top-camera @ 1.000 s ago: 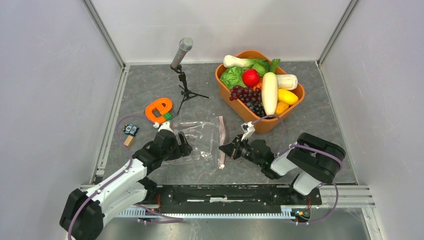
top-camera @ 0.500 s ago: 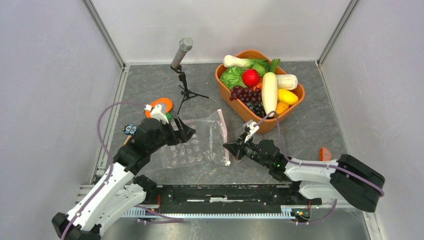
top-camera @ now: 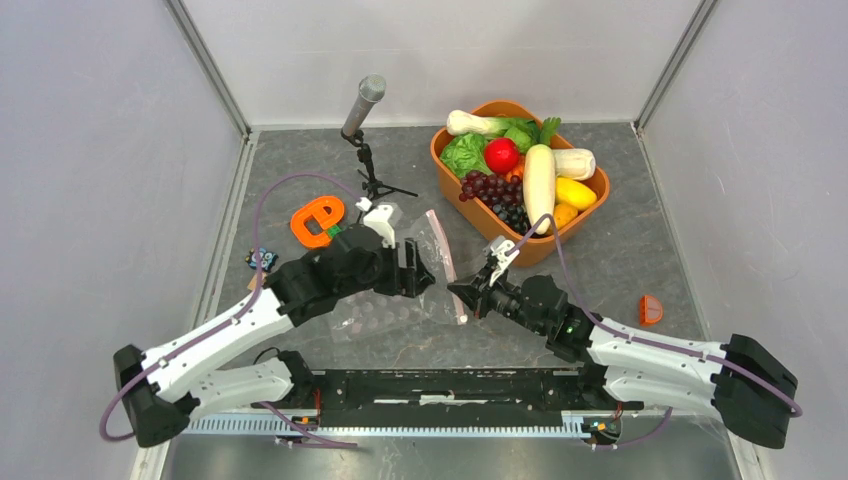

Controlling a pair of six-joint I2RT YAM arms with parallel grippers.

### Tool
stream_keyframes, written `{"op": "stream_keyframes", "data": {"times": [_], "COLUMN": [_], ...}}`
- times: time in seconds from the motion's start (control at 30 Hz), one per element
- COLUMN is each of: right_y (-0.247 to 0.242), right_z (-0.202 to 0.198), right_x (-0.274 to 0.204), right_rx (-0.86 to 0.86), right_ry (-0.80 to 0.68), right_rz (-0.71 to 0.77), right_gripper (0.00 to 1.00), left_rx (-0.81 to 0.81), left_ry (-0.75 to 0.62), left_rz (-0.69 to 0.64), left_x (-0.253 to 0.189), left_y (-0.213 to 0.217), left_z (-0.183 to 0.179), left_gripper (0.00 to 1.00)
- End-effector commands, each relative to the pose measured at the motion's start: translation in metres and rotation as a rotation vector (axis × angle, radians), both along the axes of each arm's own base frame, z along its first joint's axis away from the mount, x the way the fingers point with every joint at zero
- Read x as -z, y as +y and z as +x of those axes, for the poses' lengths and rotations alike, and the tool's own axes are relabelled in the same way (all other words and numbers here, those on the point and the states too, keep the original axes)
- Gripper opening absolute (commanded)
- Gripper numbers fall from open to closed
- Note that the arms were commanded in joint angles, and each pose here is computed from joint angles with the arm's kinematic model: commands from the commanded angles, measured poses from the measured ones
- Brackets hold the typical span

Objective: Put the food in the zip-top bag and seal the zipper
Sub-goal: Pick up the zipper food storage bag at the center of the board, then open the zipper of the food storage bag at the center of the board.

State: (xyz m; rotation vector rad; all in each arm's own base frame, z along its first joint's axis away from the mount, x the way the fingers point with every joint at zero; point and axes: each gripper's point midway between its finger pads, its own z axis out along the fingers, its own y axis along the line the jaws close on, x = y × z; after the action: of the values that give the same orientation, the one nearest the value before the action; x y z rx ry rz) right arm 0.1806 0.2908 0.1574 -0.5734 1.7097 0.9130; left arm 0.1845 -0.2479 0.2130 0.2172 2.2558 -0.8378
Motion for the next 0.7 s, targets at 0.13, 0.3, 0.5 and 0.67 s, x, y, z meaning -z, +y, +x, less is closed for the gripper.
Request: {"op": "stream_keyframes", "data": {"times": [0.13, 0.3, 0.5, 0.67], "right_y": [0.007, 0.010, 0.011, 0.011], "right_z": [-0.003, -0.011, -0.018, -0.023], "right_x": [-0.029, -0.045, -0.054, -0.059], "right_rx": [-0.020, -0.052, -0.082, -0.101], "right_ry": [-0.051, -0.069, -0.078, -0.079], "right_rz": [0.025, 0.080, 0.113, 0.138], "right_gripper": [0.00, 0.00, 0.00, 0.00], "left_rx": [-0.048, -0.099, -0.076, -0.050], "left_ry": [-0.101, -0.112, -0.109, -0.105], "left_rz": [0.140, 0.202, 0.148, 0.099], "left_x": [-0.002, 0.012, 0.017, 0.024], "left_y": [-0.005, 0.002, -0.010, -0.019], "left_z": [0.007, 0.015, 0.014, 0.012], "left_gripper": [0.76, 0.68, 0.67, 0.51]}}
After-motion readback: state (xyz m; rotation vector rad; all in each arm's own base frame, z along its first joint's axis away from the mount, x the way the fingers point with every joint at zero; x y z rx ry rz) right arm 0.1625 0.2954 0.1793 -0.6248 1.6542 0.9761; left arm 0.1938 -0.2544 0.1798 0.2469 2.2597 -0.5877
